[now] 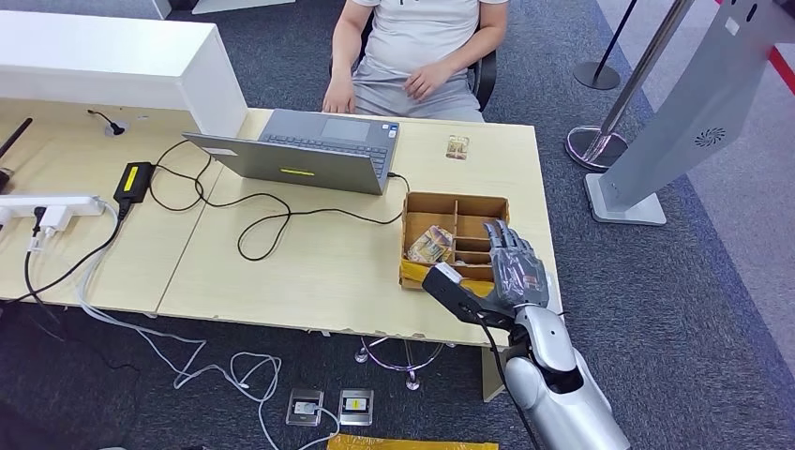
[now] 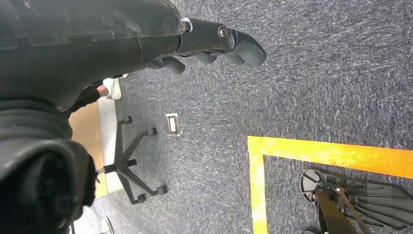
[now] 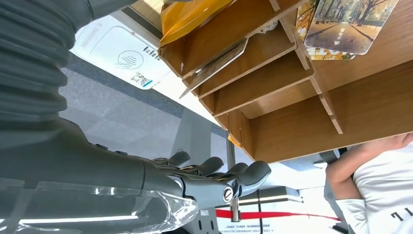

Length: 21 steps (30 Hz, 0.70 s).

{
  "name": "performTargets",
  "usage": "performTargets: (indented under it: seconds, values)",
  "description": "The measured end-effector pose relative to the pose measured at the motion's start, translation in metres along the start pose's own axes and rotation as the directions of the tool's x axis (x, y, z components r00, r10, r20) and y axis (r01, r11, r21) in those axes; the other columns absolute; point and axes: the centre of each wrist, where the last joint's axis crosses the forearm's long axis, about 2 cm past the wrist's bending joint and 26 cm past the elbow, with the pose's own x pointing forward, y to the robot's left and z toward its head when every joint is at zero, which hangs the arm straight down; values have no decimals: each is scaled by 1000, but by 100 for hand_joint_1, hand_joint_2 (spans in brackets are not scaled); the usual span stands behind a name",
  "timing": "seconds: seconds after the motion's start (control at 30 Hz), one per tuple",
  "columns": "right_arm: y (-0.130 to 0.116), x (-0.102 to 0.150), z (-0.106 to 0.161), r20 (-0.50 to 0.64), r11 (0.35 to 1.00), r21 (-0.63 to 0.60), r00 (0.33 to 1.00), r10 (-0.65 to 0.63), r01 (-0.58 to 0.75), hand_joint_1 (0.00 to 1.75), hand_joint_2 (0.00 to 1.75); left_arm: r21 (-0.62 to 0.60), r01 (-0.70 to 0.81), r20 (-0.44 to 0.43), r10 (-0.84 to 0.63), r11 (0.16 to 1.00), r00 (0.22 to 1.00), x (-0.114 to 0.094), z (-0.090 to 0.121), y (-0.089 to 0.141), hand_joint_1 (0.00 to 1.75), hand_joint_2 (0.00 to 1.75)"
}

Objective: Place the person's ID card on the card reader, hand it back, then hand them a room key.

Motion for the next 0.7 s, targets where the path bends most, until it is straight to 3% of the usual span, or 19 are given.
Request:
performTargets:
  seconds: [0.7]
  values:
    - [14,6,3,56,1000,-31,998,2,0,0,175,-5,19,0,-19,1000,1000,0,0,-2,0,0]
